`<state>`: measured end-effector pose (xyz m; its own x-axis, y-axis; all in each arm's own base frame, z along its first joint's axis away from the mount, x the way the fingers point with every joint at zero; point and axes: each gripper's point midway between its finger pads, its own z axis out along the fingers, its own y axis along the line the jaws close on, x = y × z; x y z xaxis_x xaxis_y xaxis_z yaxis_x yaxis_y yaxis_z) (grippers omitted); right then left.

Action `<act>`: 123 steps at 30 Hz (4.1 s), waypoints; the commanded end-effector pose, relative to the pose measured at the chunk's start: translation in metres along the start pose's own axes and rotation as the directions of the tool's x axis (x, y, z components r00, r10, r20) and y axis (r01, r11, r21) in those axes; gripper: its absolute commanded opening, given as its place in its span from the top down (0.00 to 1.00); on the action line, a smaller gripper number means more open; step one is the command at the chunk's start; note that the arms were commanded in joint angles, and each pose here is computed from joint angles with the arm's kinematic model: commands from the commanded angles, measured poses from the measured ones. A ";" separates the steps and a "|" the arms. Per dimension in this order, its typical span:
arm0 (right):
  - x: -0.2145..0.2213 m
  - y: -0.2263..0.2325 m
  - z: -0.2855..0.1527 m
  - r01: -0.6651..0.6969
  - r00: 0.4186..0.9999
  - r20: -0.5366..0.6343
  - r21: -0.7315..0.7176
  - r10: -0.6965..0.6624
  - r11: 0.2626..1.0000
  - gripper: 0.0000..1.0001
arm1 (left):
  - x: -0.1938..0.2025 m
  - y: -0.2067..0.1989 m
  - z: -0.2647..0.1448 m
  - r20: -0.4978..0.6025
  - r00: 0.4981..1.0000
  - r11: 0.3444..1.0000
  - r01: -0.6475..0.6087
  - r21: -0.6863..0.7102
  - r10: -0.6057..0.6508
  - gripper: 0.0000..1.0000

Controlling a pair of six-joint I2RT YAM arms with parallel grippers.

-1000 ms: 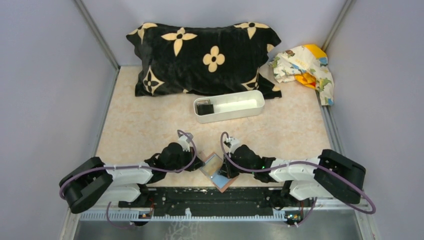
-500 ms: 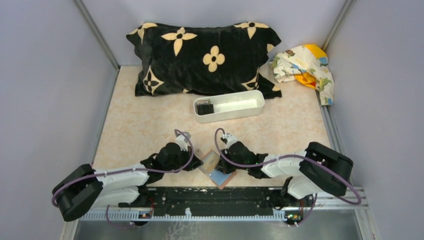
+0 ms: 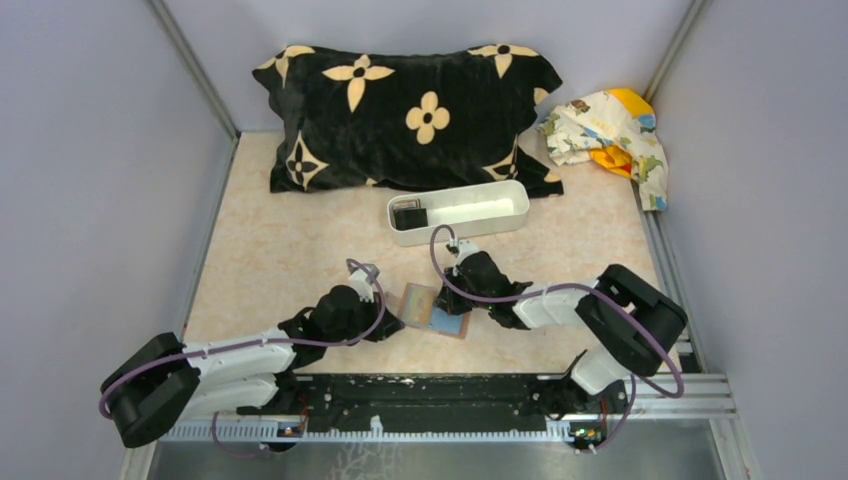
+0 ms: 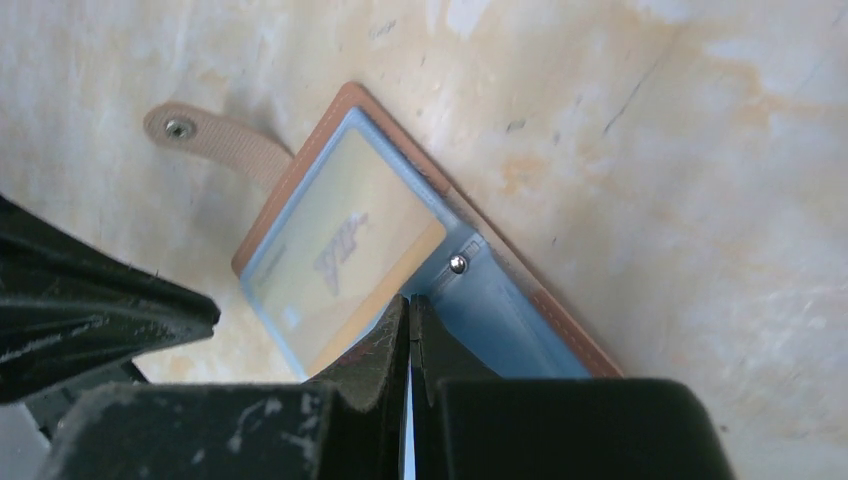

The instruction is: Take the credit cards out of the card holder

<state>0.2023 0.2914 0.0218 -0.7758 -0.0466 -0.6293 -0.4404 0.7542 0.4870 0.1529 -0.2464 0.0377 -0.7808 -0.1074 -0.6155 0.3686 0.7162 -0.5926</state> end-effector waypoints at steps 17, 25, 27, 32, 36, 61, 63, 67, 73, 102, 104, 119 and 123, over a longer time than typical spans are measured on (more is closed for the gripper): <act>-0.052 0.023 -0.057 0.049 0.988 0.147 -0.060 -0.039 0.997 1.00 | -0.047 -0.029 0.018 0.047 0.999 0.999 -0.021 0.031 0.019 0.13; -0.012 0.000 -0.048 -0.028 0.995 0.093 -0.044 0.032 0.999 1.00 | -0.055 -0.051 0.027 0.007 1.000 0.996 -0.021 0.088 0.020 0.24; -0.007 -0.003 -0.046 -0.033 0.996 0.082 -0.039 0.036 0.999 1.00 | -0.057 -0.053 0.026 0.010 1.000 0.996 -0.022 0.088 0.021 0.24; 0.000 -0.007 -0.040 -0.035 0.997 0.061 -0.025 0.036 0.999 1.00 | -0.060 -0.050 0.027 0.021 0.999 0.997 -0.026 0.069 0.025 0.24; 0.005 -0.011 -0.038 -0.041 0.998 0.051 -0.013 0.042 0.999 1.00 | -0.054 -0.040 0.031 0.002 1.000 0.999 -0.022 0.030 0.022 0.25; 0.012 -0.014 -0.031 -0.063 0.997 0.032 -0.012 0.063 0.998 1.00 | -0.035 -0.008 0.039 -0.048 0.999 0.998 -0.005 -0.062 0.002 0.24; 0.013 -0.014 -0.032 -0.063 0.997 0.031 -0.011 0.064 0.998 1.00 | -0.033 -0.007 0.039 -0.052 0.999 0.998 -0.002 -0.063 -0.001 0.24; 0.013 -0.014 -0.032 -0.063 0.998 0.031 -0.009 0.064 0.998 1.00 | -0.028 -0.004 0.041 -0.066 0.998 0.998 0.006 -0.064 -0.010 0.25; 0.014 -0.016 -0.034 -0.063 0.998 0.029 -0.004 0.064 0.998 1.00 | -0.024 -0.009 0.044 -0.082 0.996 0.999 0.023 -0.033 -0.025 0.24; 0.023 -0.018 -0.030 -0.079 0.997 0.011 -0.011 0.079 0.997 1.00 | -0.025 -0.046 0.047 -0.108 0.991 0.984 0.096 0.151 -0.080 0.27; 0.024 -0.018 -0.030 -0.084 0.996 0.008 -0.012 0.084 0.996 1.00 | -0.026 -0.051 0.048 -0.111 0.991 0.981 0.098 0.170 -0.079 0.27; 0.028 -0.020 -0.029 -0.088 0.996 0.007 -0.014 0.088 0.996 1.00 | -0.034 -0.069 0.049 -0.092 0.989 0.956 0.135 0.262 -0.114 0.23; 0.028 -0.021 -0.029 -0.090 0.996 0.008 -0.010 0.090 0.996 1.00 | -0.033 -0.070 0.049 -0.094 0.987 0.951 0.149 0.272 -0.127 0.21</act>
<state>0.1811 0.2586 0.0203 -0.7994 0.0404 -0.5994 -0.3792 0.7399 0.5557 0.1824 -0.3156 0.0589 -0.8649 -0.1243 -0.4864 0.3436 0.5597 -0.7541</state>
